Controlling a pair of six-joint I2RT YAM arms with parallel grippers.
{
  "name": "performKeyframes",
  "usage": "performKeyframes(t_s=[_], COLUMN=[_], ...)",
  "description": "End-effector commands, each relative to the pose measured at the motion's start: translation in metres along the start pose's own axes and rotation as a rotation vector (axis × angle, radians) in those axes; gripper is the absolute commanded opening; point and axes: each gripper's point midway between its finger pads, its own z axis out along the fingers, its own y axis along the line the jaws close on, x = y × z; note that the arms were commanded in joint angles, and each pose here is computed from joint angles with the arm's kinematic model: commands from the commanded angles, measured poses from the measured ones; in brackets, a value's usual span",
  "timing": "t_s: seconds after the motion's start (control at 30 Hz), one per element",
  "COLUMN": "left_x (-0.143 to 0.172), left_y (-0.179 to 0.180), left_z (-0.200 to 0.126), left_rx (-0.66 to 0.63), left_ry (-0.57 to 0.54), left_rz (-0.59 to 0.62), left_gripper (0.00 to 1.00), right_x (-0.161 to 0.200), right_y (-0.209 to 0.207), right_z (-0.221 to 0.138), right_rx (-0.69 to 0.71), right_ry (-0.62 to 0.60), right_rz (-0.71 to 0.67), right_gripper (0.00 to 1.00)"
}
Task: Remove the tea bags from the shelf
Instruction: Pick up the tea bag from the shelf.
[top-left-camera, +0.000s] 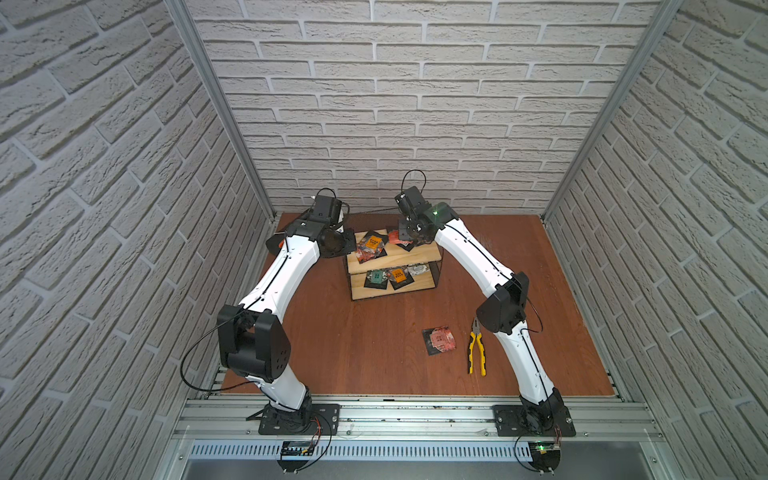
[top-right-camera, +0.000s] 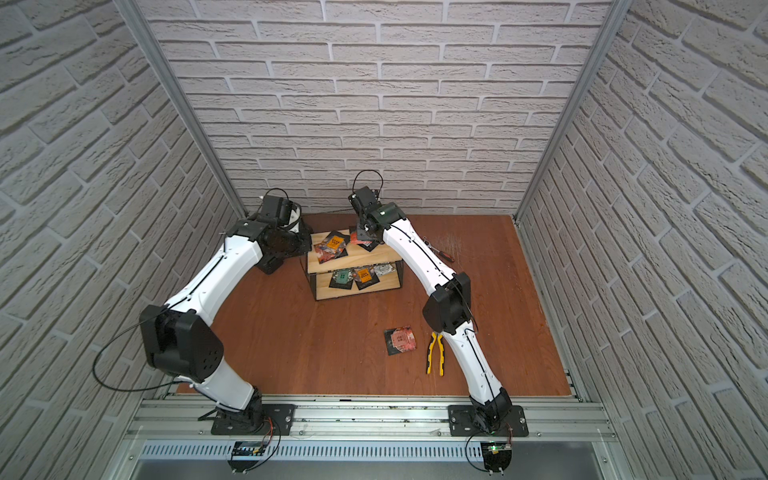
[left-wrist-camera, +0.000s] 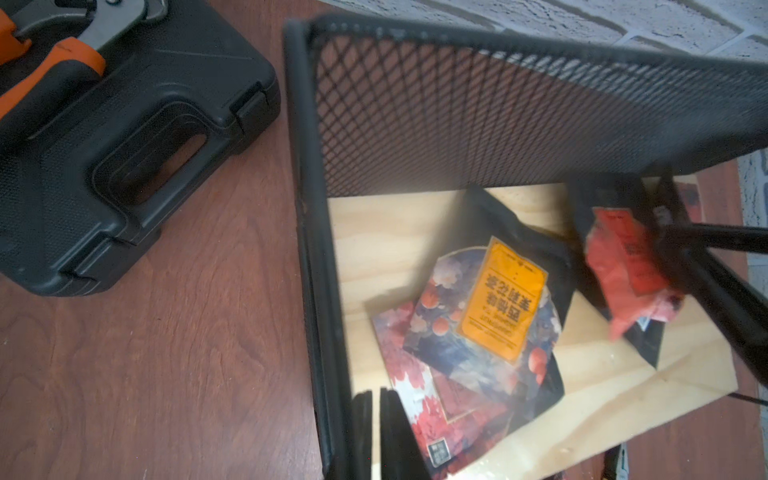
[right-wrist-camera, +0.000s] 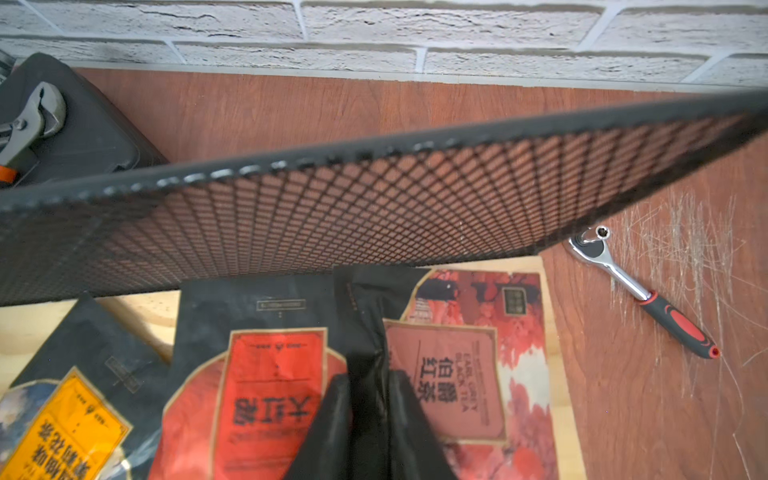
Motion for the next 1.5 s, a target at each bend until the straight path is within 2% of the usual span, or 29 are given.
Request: performKeyframes(t_s=[0.0,0.1,0.63,0.8,0.93,1.07,1.17,1.27,1.33,1.47], left_x=[-0.015,-0.015,-0.015,-0.015,-0.015,-0.015,-0.015,-0.015,-0.014,-0.011], left_y=[-0.001,-0.002,-0.002,-0.003,-0.003,-0.003,-0.003,-0.002,-0.002,-0.002], left_z=[-0.005,-0.004,-0.003,-0.002,-0.004,-0.005,-0.005,-0.006,-0.006,-0.004], left_rx=[0.016,0.017,0.021,0.022,0.023,0.023,0.022,0.018,0.020,0.021], left_ry=[-0.038,-0.037,-0.035,-0.035,-0.037,-0.035,-0.037,-0.035,-0.033,-0.023], left_rz=[0.016,0.016,0.013,0.013,0.013,0.016,0.020,0.025,0.024,0.022], left_gripper=[0.10,0.10,0.10,0.10,0.10,0.10,0.10,0.10,0.10,0.10], right_x=[-0.004,-0.008,-0.052,-0.054,-0.042,0.002,0.052,0.114,0.157,0.222], right_y=[0.001,0.002,-0.010,-0.003,0.006,0.014,0.006,-0.012,-0.028,-0.057], right_z=[-0.005,-0.010,-0.091,-0.127,-0.166,-0.188,-0.185,-0.167,-0.149,-0.115], right_rx=[-0.018,-0.032,-0.058,-0.104,-0.172,-0.274,-0.342,-0.373,-0.358,-0.288], right_ry=[-0.012,-0.024,-0.204,-0.253,-0.267,-0.229,-0.175,-0.076,-0.002,0.113], right_rz=[0.037,0.053,0.096,0.065,0.006,-0.054,-0.055,-0.033,-0.027,-0.022], right_gripper=[0.11,0.03,0.03,0.03,0.03,0.03,0.03,0.03,0.03,0.03])
